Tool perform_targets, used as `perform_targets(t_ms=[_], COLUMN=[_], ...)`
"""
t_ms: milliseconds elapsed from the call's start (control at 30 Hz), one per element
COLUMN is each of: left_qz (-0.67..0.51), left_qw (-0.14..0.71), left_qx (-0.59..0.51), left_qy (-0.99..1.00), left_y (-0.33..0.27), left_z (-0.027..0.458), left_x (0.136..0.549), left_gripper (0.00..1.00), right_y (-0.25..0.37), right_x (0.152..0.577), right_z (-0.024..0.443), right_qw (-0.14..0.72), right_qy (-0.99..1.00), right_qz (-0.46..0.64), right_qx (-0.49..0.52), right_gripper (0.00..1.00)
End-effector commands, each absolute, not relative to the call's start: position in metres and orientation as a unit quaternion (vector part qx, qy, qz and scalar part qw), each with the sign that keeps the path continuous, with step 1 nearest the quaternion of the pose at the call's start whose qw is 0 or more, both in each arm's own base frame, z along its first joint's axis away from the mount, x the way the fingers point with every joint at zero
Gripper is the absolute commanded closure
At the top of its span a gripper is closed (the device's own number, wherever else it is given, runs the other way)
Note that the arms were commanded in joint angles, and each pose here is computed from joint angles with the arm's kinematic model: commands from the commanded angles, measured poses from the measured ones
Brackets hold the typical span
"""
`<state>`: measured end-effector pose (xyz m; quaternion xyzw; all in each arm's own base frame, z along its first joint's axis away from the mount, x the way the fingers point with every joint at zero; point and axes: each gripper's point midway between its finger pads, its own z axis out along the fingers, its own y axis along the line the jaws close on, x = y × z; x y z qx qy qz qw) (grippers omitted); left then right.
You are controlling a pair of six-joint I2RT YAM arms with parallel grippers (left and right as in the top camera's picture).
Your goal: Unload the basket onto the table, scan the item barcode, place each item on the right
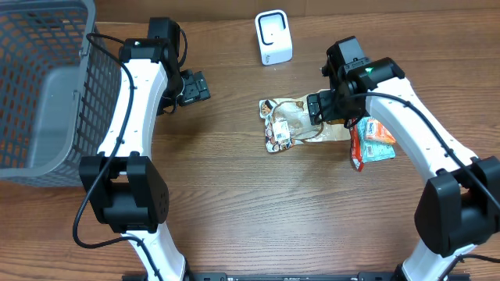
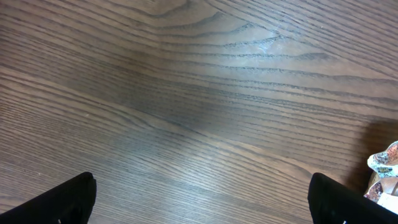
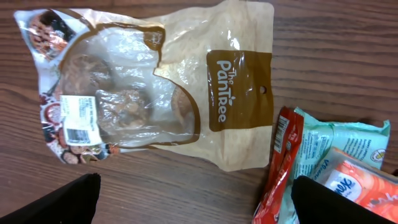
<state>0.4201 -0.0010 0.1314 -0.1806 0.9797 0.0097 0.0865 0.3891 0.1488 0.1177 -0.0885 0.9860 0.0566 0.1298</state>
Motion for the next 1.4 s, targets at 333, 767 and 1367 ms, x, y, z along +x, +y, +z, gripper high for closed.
perform_targets(t_ms=[333,767,1367], left_qz=[0.012,0.012,0.012], left_qw=[0.096,0.096,0.096], left_qx=[-0.173,-0.173,-0.173], left_qy=[0.98,0.98,0.98], left_y=[-0.001,-0.001,-0.001], left_z=[0.136,0.136,0.136], left_x=[0.424,0.424,0.424], left_gripper=[0.0,0.0,0.0], right_y=[0.135,0.071,0.024], right_x=[0.343,0.198,0.11], right_z=[0.304,0.453,0.379], right_qw=[0.359,0.595,0.652], right_qy=[0.921,0.787,0.75], right_qz=[0.119,0.13,0.104], right_qx=[-0.091,-0.098,-0.045], right_gripper=[0.0,0.0,0.0])
